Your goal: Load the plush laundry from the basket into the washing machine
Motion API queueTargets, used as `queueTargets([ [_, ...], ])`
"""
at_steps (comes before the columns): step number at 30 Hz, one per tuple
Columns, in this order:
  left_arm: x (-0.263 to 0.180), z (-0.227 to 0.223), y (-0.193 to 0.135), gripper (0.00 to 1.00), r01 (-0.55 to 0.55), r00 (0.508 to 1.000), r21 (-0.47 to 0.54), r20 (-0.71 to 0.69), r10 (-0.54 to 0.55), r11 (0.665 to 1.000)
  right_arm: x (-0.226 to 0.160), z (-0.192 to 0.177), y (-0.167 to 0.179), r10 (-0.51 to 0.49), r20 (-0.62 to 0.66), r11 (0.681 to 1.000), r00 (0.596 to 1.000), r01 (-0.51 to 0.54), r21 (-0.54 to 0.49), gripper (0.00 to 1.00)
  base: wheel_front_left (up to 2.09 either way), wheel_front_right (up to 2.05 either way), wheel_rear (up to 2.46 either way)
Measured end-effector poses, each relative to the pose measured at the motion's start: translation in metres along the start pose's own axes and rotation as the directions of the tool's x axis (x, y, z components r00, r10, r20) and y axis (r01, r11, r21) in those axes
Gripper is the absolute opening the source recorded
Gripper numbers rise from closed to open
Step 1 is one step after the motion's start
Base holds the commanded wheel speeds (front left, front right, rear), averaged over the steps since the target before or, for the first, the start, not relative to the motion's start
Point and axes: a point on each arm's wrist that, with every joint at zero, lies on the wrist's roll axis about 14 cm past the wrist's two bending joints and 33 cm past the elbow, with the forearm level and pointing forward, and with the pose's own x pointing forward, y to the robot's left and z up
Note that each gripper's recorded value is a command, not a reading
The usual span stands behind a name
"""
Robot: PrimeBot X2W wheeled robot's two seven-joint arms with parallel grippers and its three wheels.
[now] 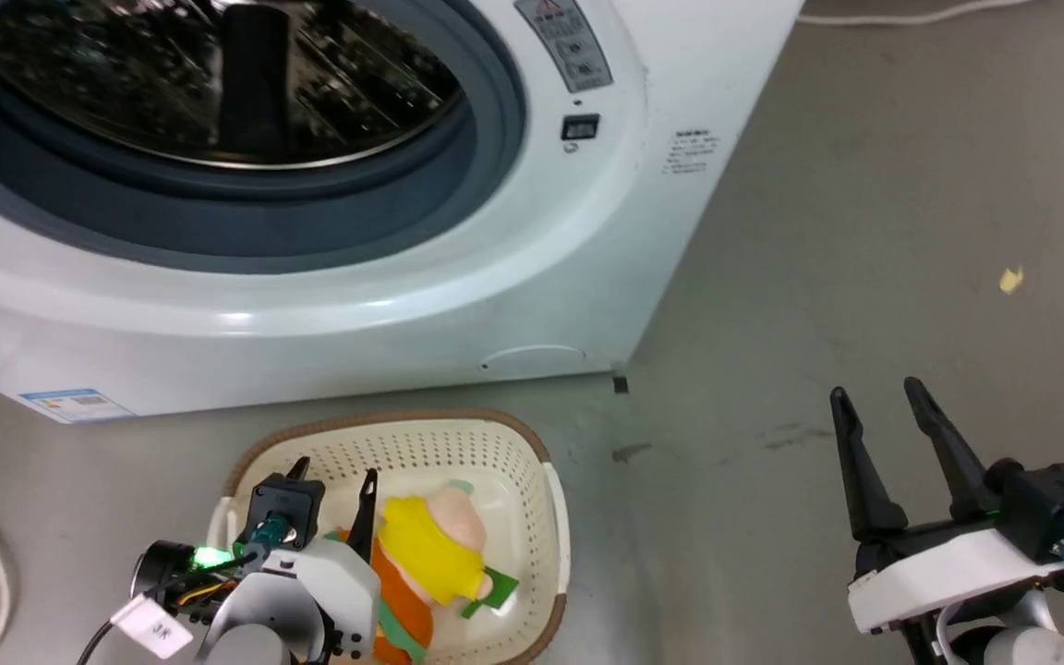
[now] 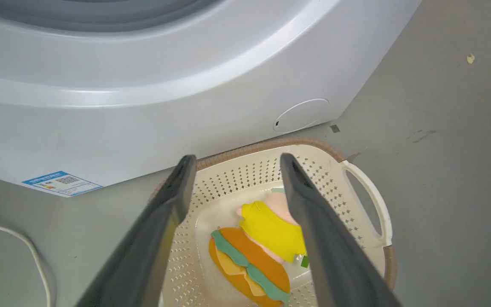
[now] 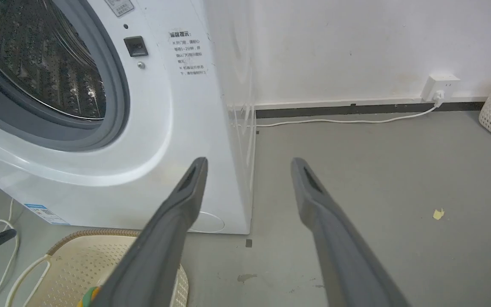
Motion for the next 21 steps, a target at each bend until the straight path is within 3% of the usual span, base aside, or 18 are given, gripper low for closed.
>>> queueTargets([
  [16, 0.047, -0.066, -0.017, 1.0, 0.128, 0.965, 0.037, -0.237, -0.116, 0.991, 0.007, -0.02, -0.022, -0.073, -0.039, 0.995, 0.997, 0.075, 0.063, 1.0, 0.0, 0.0, 0.0],
  [21, 0.058, -0.096, -0.031, 1.0, 0.222, 0.925, 0.081, -0.333, -0.183, 0.972, 0.011, -0.028, -0.029, -0.096, -0.054, 0.992, 0.994, 0.1, 0.074, 1.0, 0.0, 0.0, 0.0],
])
